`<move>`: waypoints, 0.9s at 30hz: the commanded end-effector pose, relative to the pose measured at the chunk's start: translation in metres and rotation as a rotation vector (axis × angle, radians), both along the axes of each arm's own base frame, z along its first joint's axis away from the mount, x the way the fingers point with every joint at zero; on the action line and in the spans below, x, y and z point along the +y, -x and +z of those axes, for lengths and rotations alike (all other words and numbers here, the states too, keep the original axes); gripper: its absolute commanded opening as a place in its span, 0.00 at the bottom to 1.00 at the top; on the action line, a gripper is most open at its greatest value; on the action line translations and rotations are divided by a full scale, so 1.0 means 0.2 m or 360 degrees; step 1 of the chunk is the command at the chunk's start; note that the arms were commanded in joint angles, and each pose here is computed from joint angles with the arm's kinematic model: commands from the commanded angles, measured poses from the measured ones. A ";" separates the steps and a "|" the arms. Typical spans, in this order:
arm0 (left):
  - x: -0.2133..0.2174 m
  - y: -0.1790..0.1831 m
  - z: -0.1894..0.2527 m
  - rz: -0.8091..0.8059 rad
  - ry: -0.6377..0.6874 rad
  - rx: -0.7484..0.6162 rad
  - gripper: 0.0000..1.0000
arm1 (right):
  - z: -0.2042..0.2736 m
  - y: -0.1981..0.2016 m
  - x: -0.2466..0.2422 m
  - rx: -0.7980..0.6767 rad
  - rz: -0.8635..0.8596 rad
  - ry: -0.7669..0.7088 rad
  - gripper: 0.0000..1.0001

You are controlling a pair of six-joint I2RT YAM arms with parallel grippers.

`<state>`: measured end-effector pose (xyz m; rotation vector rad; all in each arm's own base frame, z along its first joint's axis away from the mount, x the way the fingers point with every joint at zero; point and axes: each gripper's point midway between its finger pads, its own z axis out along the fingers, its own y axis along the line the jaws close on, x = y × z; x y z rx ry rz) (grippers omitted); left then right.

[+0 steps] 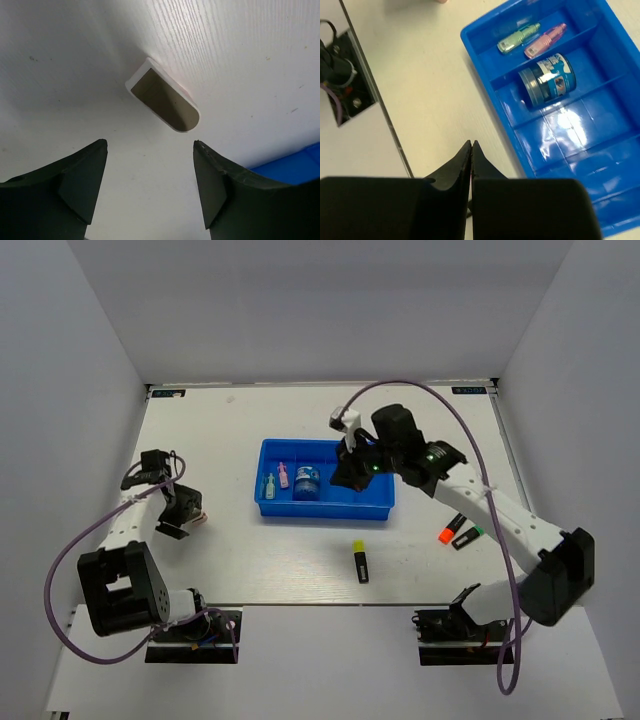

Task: Sort the stationery into containers
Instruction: Pick up the stapler from the center of the board.

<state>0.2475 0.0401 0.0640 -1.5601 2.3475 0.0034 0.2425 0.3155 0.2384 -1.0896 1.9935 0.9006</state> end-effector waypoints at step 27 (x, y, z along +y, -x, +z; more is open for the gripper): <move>-0.05 -0.22 -0.14 0.0371 0.0099 -0.0095 0.02 | -0.22 0.19 -0.44 -0.0203 -0.0041 0.0132 0.15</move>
